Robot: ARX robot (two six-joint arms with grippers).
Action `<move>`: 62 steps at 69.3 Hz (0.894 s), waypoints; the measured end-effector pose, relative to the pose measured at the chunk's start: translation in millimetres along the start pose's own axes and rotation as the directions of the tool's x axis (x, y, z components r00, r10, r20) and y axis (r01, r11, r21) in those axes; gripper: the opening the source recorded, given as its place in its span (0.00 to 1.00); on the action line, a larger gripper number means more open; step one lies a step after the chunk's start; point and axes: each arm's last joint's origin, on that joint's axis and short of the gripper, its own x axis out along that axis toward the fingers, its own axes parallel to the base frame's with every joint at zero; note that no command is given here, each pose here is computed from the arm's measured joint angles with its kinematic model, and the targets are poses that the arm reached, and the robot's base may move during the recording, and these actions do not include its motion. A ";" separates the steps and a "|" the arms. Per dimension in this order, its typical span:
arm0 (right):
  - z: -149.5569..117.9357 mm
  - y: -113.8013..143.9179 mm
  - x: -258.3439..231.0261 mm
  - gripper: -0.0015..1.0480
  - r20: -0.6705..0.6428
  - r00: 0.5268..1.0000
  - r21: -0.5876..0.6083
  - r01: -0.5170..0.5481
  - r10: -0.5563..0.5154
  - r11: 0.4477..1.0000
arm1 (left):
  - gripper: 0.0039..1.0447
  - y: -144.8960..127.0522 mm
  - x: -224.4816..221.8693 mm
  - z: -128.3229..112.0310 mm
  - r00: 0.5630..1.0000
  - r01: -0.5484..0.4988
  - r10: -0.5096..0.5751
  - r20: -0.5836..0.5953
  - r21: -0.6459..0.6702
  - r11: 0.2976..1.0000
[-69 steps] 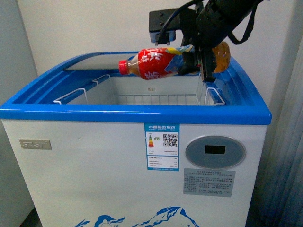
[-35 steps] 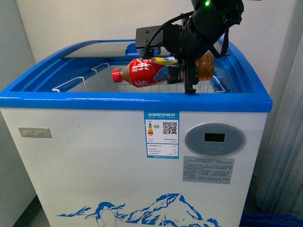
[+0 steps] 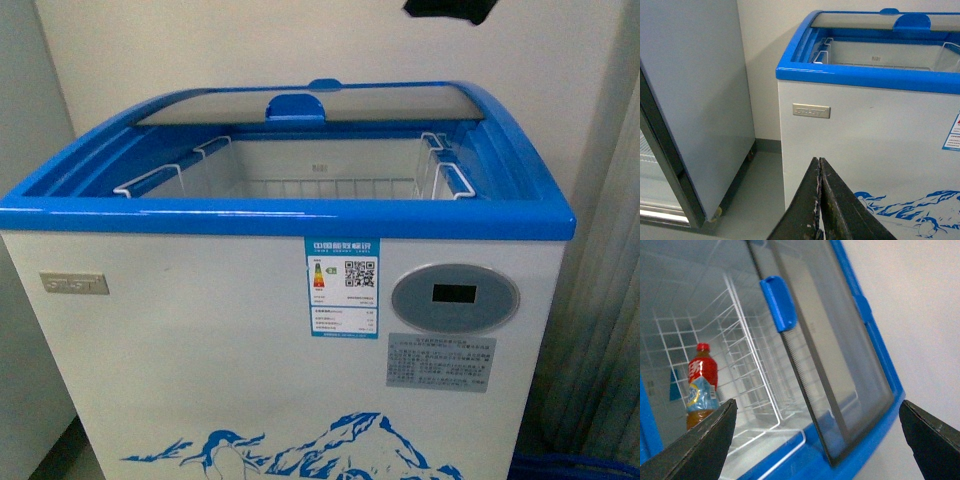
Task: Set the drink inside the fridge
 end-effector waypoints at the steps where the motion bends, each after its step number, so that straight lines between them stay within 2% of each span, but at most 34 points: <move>1: -2.6 -1.0 -10.8 0.93 -0.014 1.000 0.052 0.007 -0.006 0.999 | 0.02 0.0 -0.4 -0.1 1.000 0.000 0.000 -0.001 0.000 1.000; 2: -5.7 -1.3 -22.4 0.93 -0.031 0.999 0.094 0.017 -0.014 0.995 | 0.02 0.0 -1.0 -0.1 1.000 0.000 0.000 0.000 0.000 1.000; 3: -11.1 -1.3 -40.4 0.93 -0.055 0.998 0.190 0.029 -0.019 0.981 | 0.02 0.0 -1.4 -0.1 1.000 0.000 0.000 0.000 0.000 1.000; 9: -30.8 3.8 -90.1 0.93 -0.132 0.991 0.395 0.062 -0.009 0.917 | 0.02 0.0 -3.0 -0.1 1.000 0.000 0.000 0.000 0.000 1.000; 12: -45.9 10.2 -120.6 0.93 -0.183 0.983 0.520 0.102 -0.005 0.848 | 0.02 0.0 -3.6 -0.3 1.000 0.000 0.000 0.000 0.000 1.000; 16: -62.7 20.2 -150.8 0.93 -0.255 0.967 0.605 0.161 -0.001 0.780 | 0.02 0.0 -4.5 -0.3 1.000 0.000 0.000 0.000 0.000 1.000; 19: -79.6 32.6 -178.5 0.93 -0.297 0.955 0.677 0.199 0.015 0.709 | 0.02 0.0 -5.2 -0.5 1.000 0.000 0.000 -0.001 0.000 1.000; 23: -93.7 46.9 -204.2 0.93 -0.325 0.945 0.723 0.227 0.031 0.652 | 0.02 -0.1 -10.4 -3.9 1.000 0.002 -0.002 -0.030 0.000 1.000; 24: -97.5 53.0 -212.2 0.91 -0.325 0.946 0.724 0.245 0.006 0.645 | 0.02 0.0 -11.3 -4.4 0.999 0.001 -0.001 -0.033 0.000 1.000; 27: -103.5 65.7 -224.4 0.85 -0.277 0.953 0.702 0.289 -0.125 0.651 | 0.02 0.0 -14.3 -4.3 1.000 0.000 0.000 -0.024 0.000 1.000; 30: -108.7 80.0 -237.6 0.77 -0.152 0.953 0.698 0.291 -0.261 0.655 | 0.02 0.0 -15.9 -3.1 1.000 0.000 0.000 -0.008 0.000 1.000; 38: -123.2 106.6 -255.7 0.59 0.024 0.914 0.696 0.275 -0.404 0.663 | 0.02 0.0 -16.2 -3.1 1.000 0.000 0.000 -0.007 0.000 1.000; 42: -132.6 116.7 -257.4 0.51 0.018 0.908 0.697 0.289 -0.418 0.657 | 0.02 0.0 -16.4 -2.9 1.000 0.000 0.000 -0.004 0.000 1.000; 48: -157.0 138.2 -245.1 0.33 -0.011 0.923 0.697 0.282 -0.383 0.660 | 0.02 0.0 -16.4 -3.0 1.000 0.000 0.000 -0.005 0.000 1.000; 56: -176.8 156.5 -238.3 0.03 -0.012 0.922 0.697 0.285 -0.387 0.658 | 0.02 0.0 -16.4 -3.0 1.000 0.000 0.000 -0.005 0.000 1.000; 62: -185.1 164.0 -235.0 0.03 -0.013 0.922 0.697 0.286 -0.387 0.658 | 0.02 0.0 -16.4 -3.0 1.000 0.000 0.000 -0.005 0.000 1.000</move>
